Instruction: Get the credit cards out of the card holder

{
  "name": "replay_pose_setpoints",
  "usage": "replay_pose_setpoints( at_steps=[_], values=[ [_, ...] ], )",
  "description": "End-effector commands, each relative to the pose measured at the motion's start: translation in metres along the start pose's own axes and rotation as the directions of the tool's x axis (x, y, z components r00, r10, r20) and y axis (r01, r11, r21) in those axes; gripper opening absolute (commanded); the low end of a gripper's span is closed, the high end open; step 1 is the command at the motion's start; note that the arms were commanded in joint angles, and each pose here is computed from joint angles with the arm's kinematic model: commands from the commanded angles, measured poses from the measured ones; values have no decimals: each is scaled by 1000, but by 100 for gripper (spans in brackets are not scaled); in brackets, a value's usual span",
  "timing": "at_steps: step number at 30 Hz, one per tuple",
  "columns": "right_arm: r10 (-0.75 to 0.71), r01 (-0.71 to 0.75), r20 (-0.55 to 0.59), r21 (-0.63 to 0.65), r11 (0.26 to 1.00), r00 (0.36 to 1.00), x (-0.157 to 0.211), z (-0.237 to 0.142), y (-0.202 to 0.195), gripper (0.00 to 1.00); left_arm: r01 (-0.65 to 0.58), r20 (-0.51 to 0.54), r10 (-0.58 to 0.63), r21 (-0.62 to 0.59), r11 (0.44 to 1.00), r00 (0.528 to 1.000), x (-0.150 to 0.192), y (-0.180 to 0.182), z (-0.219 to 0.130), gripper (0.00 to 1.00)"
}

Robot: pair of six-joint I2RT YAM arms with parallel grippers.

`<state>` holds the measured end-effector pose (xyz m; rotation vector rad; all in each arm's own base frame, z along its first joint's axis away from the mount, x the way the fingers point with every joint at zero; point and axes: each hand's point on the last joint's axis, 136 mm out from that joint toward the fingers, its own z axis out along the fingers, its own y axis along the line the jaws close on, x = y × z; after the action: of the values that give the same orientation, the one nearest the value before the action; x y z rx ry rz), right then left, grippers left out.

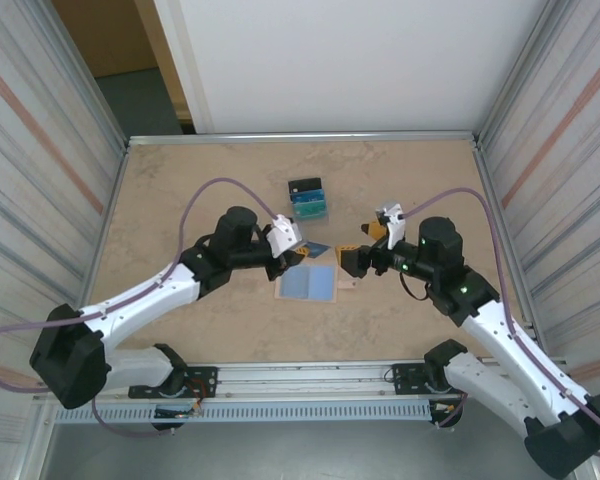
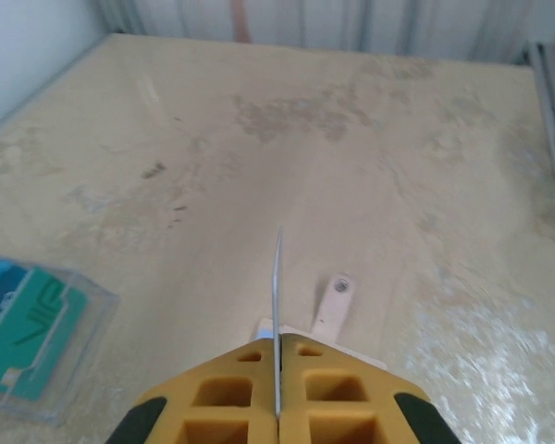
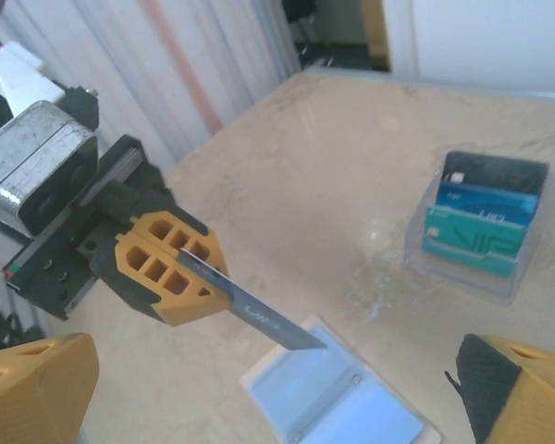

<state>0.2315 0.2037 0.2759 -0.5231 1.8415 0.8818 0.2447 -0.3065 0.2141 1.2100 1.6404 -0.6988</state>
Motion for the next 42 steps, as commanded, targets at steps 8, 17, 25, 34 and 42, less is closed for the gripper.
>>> replay_pose_setpoints(
  at_steps=[8, 17, 25, 34, 42],
  values=[
    [231, -279, 242, 188, 942, 942, -11, 8, -56, 99, 319, 314, -279, -83, 944, 908, -36, 36, -22, 0],
    [376, -367, 185, -85, 927, 908, -13, 43, -30, 99, 477, 455, -469, 105, 873, 757, -50, 52, -36, 0],
    [412, -343, 164, -331, 879, 896, -24, 65, -2, 91, 451, 442, -492, 201, 869, 750, -59, 39, -37, 0],
    [422, -294, 122, -547, 784, 898, -42, 82, 28, 66, 433, 442, -491, 233, 871, 751, -64, 34, -40, 0],
    [443, -327, 42, -613, 719, 896, -38, 99, 37, 35, 451, 454, -496, 213, 867, 740, -62, 39, -40, 0]
  ],
)
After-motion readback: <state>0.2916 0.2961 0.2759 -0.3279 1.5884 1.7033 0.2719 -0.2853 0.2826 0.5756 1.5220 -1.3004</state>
